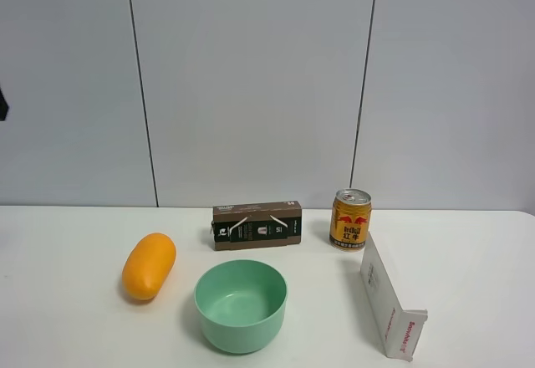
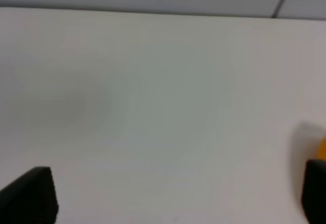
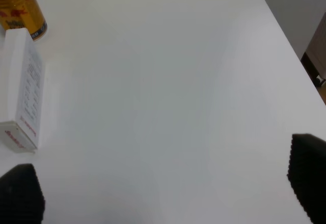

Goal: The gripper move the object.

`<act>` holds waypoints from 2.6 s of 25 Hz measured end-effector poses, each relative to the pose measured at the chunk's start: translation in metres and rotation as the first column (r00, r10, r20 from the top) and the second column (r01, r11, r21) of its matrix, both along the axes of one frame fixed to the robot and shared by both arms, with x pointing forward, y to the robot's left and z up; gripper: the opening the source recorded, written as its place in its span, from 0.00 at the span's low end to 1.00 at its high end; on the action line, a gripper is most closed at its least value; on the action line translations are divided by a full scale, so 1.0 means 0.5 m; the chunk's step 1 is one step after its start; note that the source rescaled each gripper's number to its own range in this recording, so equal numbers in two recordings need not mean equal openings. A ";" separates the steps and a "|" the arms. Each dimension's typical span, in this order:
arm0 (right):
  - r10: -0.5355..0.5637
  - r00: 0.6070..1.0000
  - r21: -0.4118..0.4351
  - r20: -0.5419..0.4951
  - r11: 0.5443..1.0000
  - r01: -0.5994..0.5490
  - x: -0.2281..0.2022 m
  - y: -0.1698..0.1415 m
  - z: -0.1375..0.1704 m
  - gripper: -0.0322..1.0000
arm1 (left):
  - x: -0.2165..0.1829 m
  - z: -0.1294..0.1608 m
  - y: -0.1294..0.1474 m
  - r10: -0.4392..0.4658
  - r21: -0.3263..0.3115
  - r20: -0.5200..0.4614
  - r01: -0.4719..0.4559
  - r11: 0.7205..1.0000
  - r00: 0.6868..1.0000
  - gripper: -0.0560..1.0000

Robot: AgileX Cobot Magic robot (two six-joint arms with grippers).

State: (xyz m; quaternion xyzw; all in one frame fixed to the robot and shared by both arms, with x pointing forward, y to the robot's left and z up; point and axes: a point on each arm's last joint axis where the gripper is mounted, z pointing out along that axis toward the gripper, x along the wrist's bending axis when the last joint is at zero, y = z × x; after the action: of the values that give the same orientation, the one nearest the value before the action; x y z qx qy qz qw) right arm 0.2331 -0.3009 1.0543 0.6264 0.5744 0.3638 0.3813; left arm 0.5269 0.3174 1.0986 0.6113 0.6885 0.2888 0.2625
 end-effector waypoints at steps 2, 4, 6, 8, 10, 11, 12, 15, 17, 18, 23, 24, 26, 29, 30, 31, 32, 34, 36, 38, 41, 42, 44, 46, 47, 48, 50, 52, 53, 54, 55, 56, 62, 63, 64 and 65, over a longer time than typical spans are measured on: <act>0.000 1.000 0.000 0.000 1.000 0.000 0.000 0.000 0.000 1.00 | -0.035 0.008 0.019 0.037 0.002 0.020 -0.037 0.999 0.999 0.99; 0.000 1.000 0.000 0.000 1.000 0.000 0.000 0.000 0.000 1.00 | -0.080 0.010 0.026 0.062 -0.010 0.032 -0.062 0.998 0.998 0.99; 0.000 1.000 0.000 0.000 1.000 0.000 0.000 0.000 0.000 1.00 | -0.125 0.007 0.023 0.073 -0.031 0.036 -0.072 0.997 0.997 0.99; 0.000 1.000 0.000 0.000 1.000 0.000 0.000 0.000 0.000 1.00 | -0.175 0.000 0.016 0.076 -0.046 0.042 -0.074 0.996 0.996 0.99; 0.000 1.000 0.000 0.000 1.000 0.000 0.000 0.000 0.000 1.00 | -0.228 0.003 0.010 0.076 -0.047 0.083 -0.072 0.996 0.994 0.99; 0.000 1.000 0.000 0.000 1.000 0.000 0.000 0.000 0.000 1.00 | -0.256 0.002 0.006 0.077 -0.050 0.100 -0.072 0.996 0.992 0.99; 0.000 1.000 0.000 0.000 1.000 0.000 0.000 0.000 0.000 1.00 | -0.279 0.000 0.003 0.082 -0.059 0.113 -0.076 0.995 0.990 0.99; 0.000 1.000 0.000 0.000 1.000 0.000 0.000 0.000 0.000 1.00 | -0.359 -0.007 -0.006 0.098 -0.080 0.144 -0.087 0.993 0.985 0.99; 0.000 1.000 0.000 0.000 1.000 0.000 0.000 0.000 0.000 1.00 | -0.413 -0.012 -0.012 0.101 -0.081 0.159 -0.088 0.993 0.982 0.99; 0.000 1.000 0.000 0.000 1.000 0.000 0.000 0.000 0.000 1.00 | -0.438 -0.016 -0.014 0.101 -0.081 0.158 -0.089 0.993 0.982 0.99; 0.000 1.000 0.000 0.000 1.000 0.000 0.000 0.000 0.000 1.00 | -0.535 -0.022 -0.020 0.110 -0.057 0.225 -0.100 0.993 0.968 0.99; 0.000 1.000 0.000 0.000 1.000 0.000 0.000 0.000 0.000 1.00 | -0.550 -0.022 -0.021 0.111 -0.051 0.255 -0.102 0.994 0.960 0.99; 0.000 1.000 0.000 0.000 1.000 0.000 0.000 0.000 0.000 1.00 | -0.574 -0.023 -0.022 0.112 -0.044 0.304 -0.103 0.994 0.946 0.99; 0.000 1.000 0.000 0.000 1.000 0.000 0.000 0.000 0.000 1.00 | -0.604 -0.025 -0.025 0.111 -0.041 0.371 -0.103 0.994 0.922 0.99; 0.000 1.000 0.000 0.000 1.000 0.000 0.000 0.000 0.000 1.00 | -0.611 -0.025 -0.025 0.110 -0.039 0.387 -0.103 0.994 0.915 0.99; 0.000 1.000 0.000 0.000 1.000 0.000 0.000 0.000 0.000 1.00 | -0.617 -0.026 -0.026 0.110 -0.038 0.402 -0.104 0.994 0.909 0.99; 0.000 1.000 0.000 0.000 1.000 0.000 0.000 0.000 0.000 1.00 | -0.620 -0.026 -0.026 0.110 -0.038 0.410 -0.103 0.994 0.905 0.99; 0.000 1.000 0.000 0.000 1.000 0.000 0.000 0.000 0.000 1.00 | -0.622 -0.027 -0.026 0.110 -0.038 0.414 -0.104 0.994 0.904 0.99; 0.000 1.000 0.000 0.000 1.000 0.000 0.000 0.000 0.000 1.00 | -0.616 -0.038 -0.026 0.110 -0.038 0.396 -0.104 0.994 0.912 0.99; 0.000 1.000 0.000 0.000 1.000 0.000 0.000 0.000 0.000 1.00 | -0.606 -0.056 -0.026 0.110 -0.044 0.362 -0.101 0.994 0.926 0.99; 0.000 1.000 0.000 0.000 1.000 0.000 0.000 0.000 0.000 1.00 | -0.592 -0.087 -0.030 0.095 -0.070 0.310 -0.077 0.995 0.946 0.99; 0.000 1.000 0.000 0.000 1.000 0.000 0.000 0.000 0.000 1.00 | -0.590 -0.089 -0.031 0.088 -0.070 0.308 -0.070 0.995 0.947 1.00; 0.000 1.000 0.000 0.000 1.000 0.000 0.000 0.000 0.000 1.00 | -0.590 -0.088 -0.033 0.079 -0.073 0.313 -0.059 0.996 0.947 1.00; 0.000 1.000 0.000 0.000 1.000 0.000 0.000 0.000 0.000 1.00 | -0.590 -0.088 -0.033 0.077 -0.070 0.312 -0.058 0.996 0.947 1.00; 0.000 1.000 0.000 0.000 1.000 0.000 0.000 0.000 0.000 1.00 | -0.590 -0.088 -0.033 0.077 -0.070 0.312 -0.058 0.996 0.947 1.00; 0.000 1.000 0.000 0.000 1.000 0.000 0.000 0.000 0.000 1.00 | -0.590 -0.088 -0.033 0.077 -0.070 0.312 -0.058 0.996 0.947 1.00; 0.000 1.000 0.000 0.000 1.000 0.000 0.000 0.000 0.000 1.00 | -0.590 -0.088 -0.033 0.077 -0.070 0.312 -0.058 0.996 0.947 1.00; 0.000 1.000 0.000 0.000 1.000 0.000 0.000 0.000 0.000 1.00 | -0.590 -0.088 -0.033 0.074 -0.067 0.312 -0.056 0.996 0.947 1.00; 0.000 1.000 0.000 0.000 1.000 0.000 0.000 0.000 0.000 1.00 | -0.590 -0.088 -0.033 0.065 -0.056 0.311 -0.051 0.997 0.948 1.00; 0.000 1.000 0.000 0.000 1.000 0.000 0.000 0.000 0.000 1.00 | -0.590 -0.088 -0.033 0.042 -0.026 0.310 -0.036 0.999 0.950 1.00; 0.000 1.000 0.000 0.000 1.000 0.000 0.000 0.000 0.000 1.00 | -0.590 -0.088 -0.032 0.015 0.017 0.307 -0.021 1.000 0.952 1.00; 0.000 1.000 0.000 0.000 1.000 0.000 0.000 0.000 0.000 1.00 | -0.590 -0.088 -0.033 -0.011 0.043 0.304 -0.002 0.999 0.953 1.00; 0.000 1.000 0.000 0.000 1.000 0.000 0.000 0.000 0.000 1.00 | -0.589 -0.088 -0.034 -0.051 0.087 0.298 0.026 0.996 0.953 1.00; 0.000 1.000 0.000 0.000 1.000 0.000 0.000 0.000 0.000 1.00 | -0.589 -0.088 -0.035 -0.052 0.087 0.298 0.027 0.996 0.953 1.00; 0.000 1.000 0.000 0.000 1.000 0.000 0.000 0.000 0.000 1.00 | -0.589 -0.088 -0.035 -0.052 0.087 0.298 0.027 0.996 0.953 1.00; 0.000 1.000 0.000 0.000 1.000 0.000 0.000 0.000 0.000 1.00 | -0.589 -0.088 -0.035 -0.052 0.087 0.298 0.027 0.996 0.953 1.00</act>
State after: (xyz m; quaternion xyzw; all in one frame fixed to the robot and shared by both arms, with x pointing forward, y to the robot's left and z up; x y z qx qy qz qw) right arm 0.2331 -0.3009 1.0543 0.6264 0.5744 0.3638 0.3813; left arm 0.2322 0.3001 1.0545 0.5845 0.6157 0.4009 0.3443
